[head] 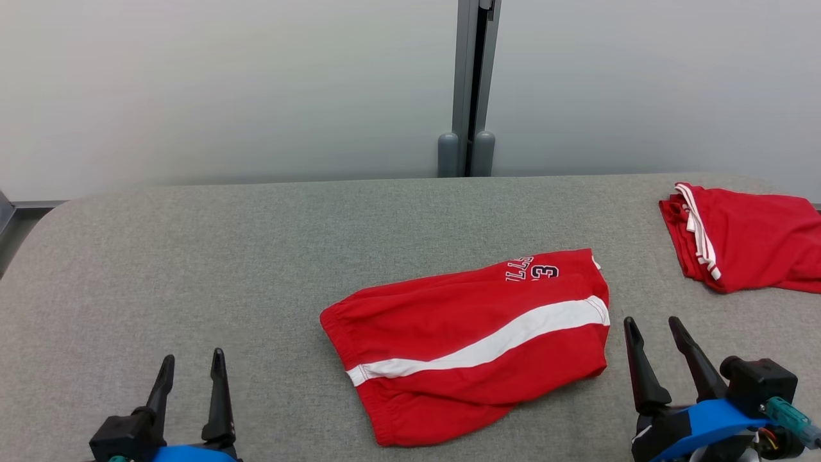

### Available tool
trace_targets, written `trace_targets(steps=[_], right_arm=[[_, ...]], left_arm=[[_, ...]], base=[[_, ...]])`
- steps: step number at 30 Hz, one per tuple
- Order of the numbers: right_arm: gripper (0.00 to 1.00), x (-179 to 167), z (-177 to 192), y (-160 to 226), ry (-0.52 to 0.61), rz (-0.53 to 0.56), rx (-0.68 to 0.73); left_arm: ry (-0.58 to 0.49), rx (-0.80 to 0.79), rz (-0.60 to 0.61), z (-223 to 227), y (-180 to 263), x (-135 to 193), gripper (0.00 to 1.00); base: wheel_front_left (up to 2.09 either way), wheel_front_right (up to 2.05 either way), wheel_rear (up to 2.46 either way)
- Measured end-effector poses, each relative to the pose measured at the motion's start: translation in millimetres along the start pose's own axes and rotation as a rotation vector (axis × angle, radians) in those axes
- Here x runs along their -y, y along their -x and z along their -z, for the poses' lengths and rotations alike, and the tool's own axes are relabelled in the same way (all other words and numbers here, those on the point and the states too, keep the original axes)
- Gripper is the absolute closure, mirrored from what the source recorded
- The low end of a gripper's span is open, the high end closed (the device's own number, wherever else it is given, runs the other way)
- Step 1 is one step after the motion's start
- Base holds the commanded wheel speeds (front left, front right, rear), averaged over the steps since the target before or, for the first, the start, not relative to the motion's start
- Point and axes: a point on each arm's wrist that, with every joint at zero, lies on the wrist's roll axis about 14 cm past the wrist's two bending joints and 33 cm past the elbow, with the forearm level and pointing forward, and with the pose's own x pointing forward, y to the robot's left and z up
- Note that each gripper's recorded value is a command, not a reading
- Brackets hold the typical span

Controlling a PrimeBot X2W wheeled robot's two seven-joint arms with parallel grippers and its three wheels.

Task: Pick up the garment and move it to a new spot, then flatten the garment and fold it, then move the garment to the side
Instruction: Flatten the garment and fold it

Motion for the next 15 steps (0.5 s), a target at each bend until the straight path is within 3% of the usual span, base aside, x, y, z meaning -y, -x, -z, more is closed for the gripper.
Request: trace_targets(steps=[15], right_arm=[[0.0, 2.9, 4.2, 3.1, -0.005, 0.009, -0.013]], left_arm=[[0.003, -0.016, 0.029, 5.5, -1.3, 14.0, 0.0]], base=[[0.0, 0.0, 0.0]])
